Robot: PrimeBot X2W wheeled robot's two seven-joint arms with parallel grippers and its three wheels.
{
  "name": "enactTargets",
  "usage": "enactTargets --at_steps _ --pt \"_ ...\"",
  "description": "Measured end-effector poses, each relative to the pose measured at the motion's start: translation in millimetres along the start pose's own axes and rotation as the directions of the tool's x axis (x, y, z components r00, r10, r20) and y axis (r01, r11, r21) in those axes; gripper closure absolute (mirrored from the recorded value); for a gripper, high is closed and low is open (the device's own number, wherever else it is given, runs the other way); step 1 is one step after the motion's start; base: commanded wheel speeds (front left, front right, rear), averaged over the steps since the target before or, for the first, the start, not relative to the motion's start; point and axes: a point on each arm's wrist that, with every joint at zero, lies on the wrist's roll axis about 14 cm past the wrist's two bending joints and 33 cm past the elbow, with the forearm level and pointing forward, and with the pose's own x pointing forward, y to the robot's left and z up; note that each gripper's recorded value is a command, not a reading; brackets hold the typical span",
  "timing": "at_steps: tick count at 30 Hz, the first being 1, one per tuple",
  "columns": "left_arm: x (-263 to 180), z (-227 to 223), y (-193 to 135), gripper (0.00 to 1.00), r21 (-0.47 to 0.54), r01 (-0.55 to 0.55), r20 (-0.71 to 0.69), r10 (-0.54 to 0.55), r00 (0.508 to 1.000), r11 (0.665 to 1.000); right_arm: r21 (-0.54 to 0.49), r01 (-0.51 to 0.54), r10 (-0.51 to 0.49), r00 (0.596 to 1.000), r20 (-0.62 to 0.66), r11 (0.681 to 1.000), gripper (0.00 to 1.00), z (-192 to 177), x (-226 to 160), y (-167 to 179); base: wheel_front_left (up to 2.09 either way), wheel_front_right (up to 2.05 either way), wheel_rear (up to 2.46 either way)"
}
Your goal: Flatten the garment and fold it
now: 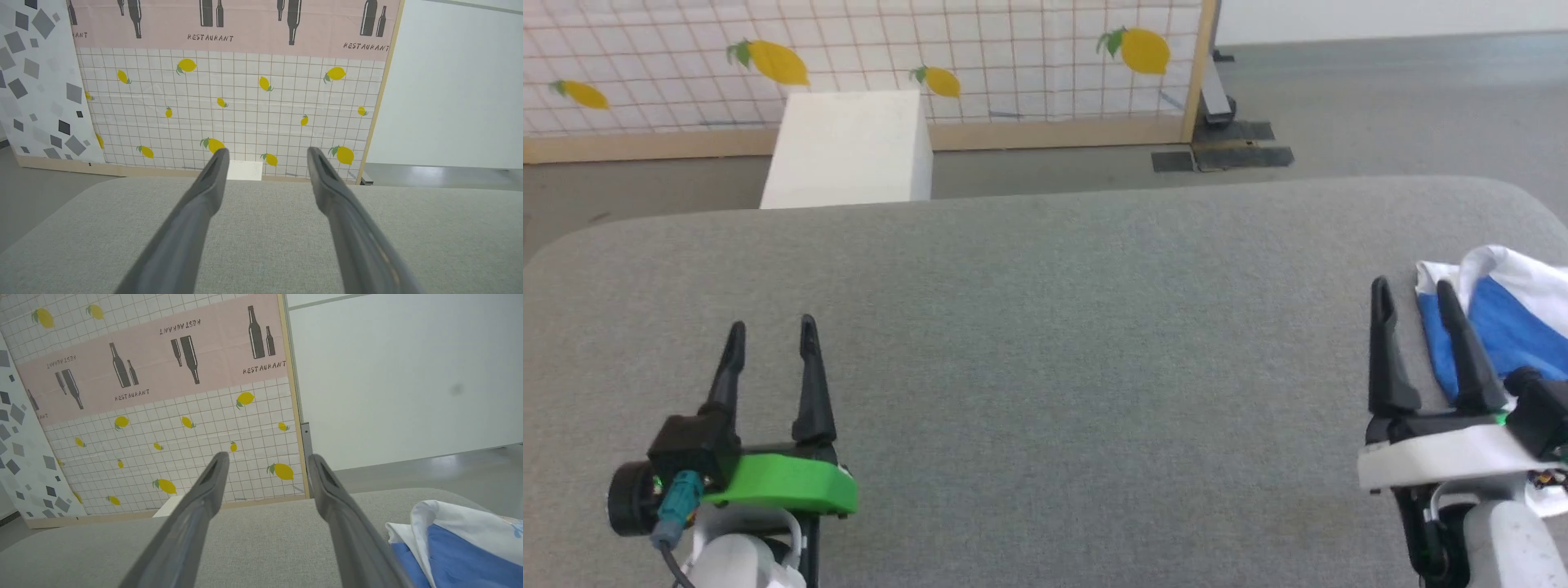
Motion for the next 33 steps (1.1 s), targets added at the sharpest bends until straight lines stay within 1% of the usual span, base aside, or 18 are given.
enactTargets --at_steps 4,10,29,30,33 --pt "-12.0 -4.3 0.5 0.0 0.005 -0.005 -0.023 0.005 1.0 1.0 0.007 -0.012 0.013 0.999 -0.053 1.0 0.0 -16.5 -10.0 5.2 0.0 0.0 0.0" --pt "-25.7 -18.5 0.0 0.0 0.011 -0.005 -0.075 0.006 0.997 1.0 -0.018 -0.061 0.058 0.99 -0.125 0.998 0.0 -37.2 -23.6 19.3 0.0 0.0 0.0" --pt "-30.4 -35.2 -0.6 0.0 -0.009 -0.022 -0.127 0.021 0.992 1.0 -0.006 -0.084 0.081 0.98 -0.182 0.996 0.0 -54.0 -37.1 27.3 0.0 0.0 0.0" --pt "-30.5 -36.0 -0.5 1.0 -0.009 -0.023 -0.129 0.022 0.991 1.0 -0.005 -0.083 0.081 0.98 -0.183 0.997 1.0 -54.4 -37.2 27.3 0.0 0.0 0.0" --pt "-30.4 -36.2 -1.3 1.0 -0.01 -0.021 -0.13 0.019 0.991 1.0 -0.005 -0.082 0.079 0.98 -0.184 0.997 1.0 -54.6 -37.2 26.8 0.0 0.0 0.0"
